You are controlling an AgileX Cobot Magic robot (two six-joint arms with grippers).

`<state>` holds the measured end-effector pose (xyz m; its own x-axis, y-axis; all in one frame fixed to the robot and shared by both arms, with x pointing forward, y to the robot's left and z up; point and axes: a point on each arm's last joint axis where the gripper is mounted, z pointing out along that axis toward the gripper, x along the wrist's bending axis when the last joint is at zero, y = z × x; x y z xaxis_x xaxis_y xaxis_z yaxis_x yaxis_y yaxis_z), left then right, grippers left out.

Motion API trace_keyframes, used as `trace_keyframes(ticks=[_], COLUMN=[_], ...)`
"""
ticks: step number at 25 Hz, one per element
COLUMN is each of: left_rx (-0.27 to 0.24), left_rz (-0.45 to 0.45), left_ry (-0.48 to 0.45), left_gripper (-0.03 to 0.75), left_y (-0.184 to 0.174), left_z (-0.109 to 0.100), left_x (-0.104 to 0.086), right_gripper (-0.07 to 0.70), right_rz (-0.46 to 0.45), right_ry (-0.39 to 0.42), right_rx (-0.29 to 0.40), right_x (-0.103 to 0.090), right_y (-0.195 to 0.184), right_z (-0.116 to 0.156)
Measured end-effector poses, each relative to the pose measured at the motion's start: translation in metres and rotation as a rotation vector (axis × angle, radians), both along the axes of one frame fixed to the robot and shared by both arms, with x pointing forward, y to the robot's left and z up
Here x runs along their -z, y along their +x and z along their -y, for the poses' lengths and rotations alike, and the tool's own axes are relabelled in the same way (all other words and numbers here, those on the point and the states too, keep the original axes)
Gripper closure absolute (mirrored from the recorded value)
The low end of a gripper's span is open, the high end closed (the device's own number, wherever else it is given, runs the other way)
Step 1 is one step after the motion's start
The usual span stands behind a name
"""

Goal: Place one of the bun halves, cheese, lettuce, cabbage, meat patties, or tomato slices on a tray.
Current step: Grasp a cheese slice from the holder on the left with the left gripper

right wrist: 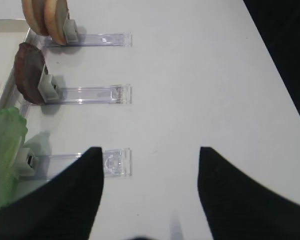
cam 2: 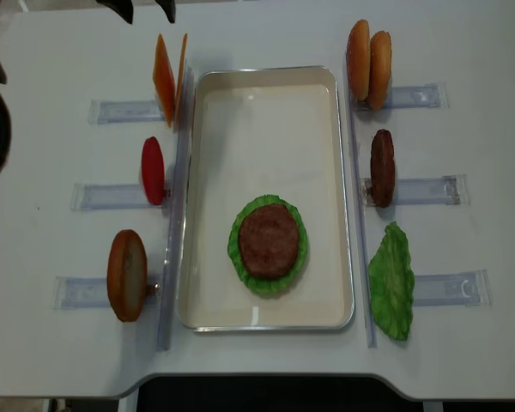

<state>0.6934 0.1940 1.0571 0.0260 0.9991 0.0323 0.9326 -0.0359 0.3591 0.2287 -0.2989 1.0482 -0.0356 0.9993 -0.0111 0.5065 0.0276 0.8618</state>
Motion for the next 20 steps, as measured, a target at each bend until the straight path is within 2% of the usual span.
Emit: trace_keyframes(ticks=[6, 20], left_rx=[0.017, 0.000], left_rz=[-0.049, -0.116], left_ry=[-0.001, -0.009], left_gripper=[0.136, 0.136], left_y=[0.001, 0.008], left_z=[0.027, 0.032], left_x=[0.024, 0.055], right_gripper=[0.231, 0.231], right_rz=[0.000, 0.000], right_ry=[0.000, 0.000], right_rx=[0.000, 0.000], right_x=[0.000, 0.000], right_y=[0.000, 0.000], right_z=[0.000, 0.000])
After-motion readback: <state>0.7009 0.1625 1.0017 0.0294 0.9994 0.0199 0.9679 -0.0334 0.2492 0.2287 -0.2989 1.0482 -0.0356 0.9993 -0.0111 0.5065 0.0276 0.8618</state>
